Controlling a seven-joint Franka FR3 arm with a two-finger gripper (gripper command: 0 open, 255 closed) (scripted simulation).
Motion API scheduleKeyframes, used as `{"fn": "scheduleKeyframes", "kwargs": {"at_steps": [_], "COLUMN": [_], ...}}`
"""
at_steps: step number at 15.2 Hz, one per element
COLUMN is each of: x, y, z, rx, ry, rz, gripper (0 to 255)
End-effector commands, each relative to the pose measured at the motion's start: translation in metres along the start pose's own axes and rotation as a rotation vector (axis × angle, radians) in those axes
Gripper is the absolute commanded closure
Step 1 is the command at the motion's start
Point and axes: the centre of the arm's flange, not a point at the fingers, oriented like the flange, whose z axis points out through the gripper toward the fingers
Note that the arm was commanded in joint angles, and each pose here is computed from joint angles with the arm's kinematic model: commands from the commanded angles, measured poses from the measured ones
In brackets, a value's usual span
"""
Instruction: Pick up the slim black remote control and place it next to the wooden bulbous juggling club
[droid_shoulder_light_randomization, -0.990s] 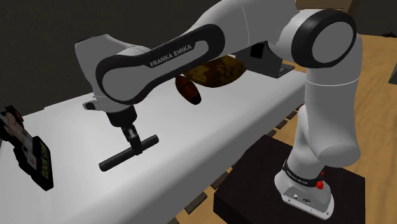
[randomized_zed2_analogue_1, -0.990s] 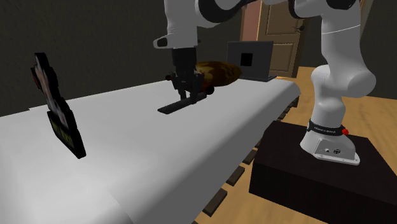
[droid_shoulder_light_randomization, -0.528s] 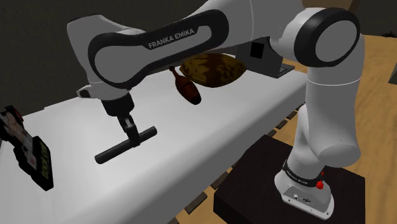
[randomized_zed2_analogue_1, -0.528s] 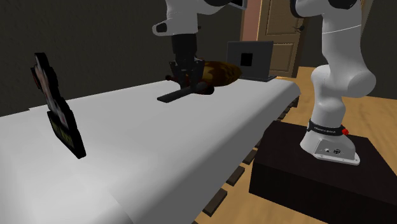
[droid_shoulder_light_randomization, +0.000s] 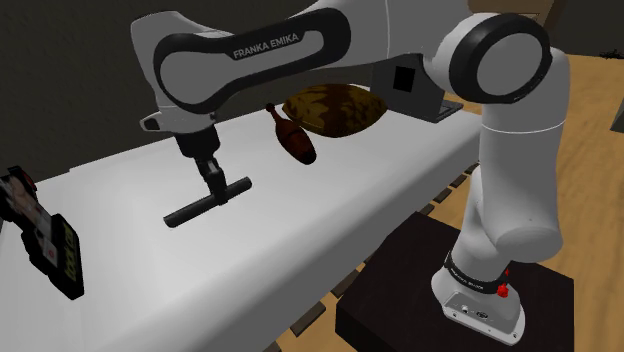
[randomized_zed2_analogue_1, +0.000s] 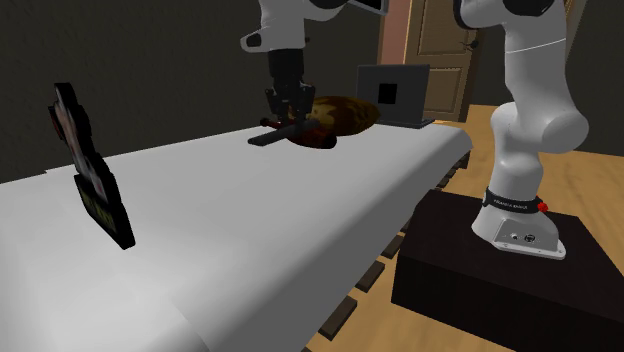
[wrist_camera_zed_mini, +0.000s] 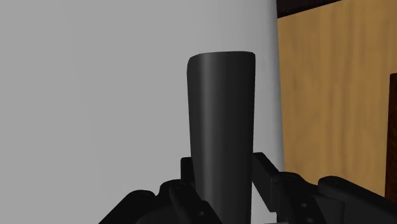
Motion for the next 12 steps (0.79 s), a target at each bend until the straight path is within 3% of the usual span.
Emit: {"fn": "scheduleKeyframes", "kwargs": {"at_steps": [1, 12], "x": [-0.016, -0.104], "y": [0.020, 0.136], "z": [-0.003, -0.011], "rx": [0.000, 0.000], "ry": [0.000, 0.000], "rz": [-0.001, -0.001], "gripper": [255, 255]}}
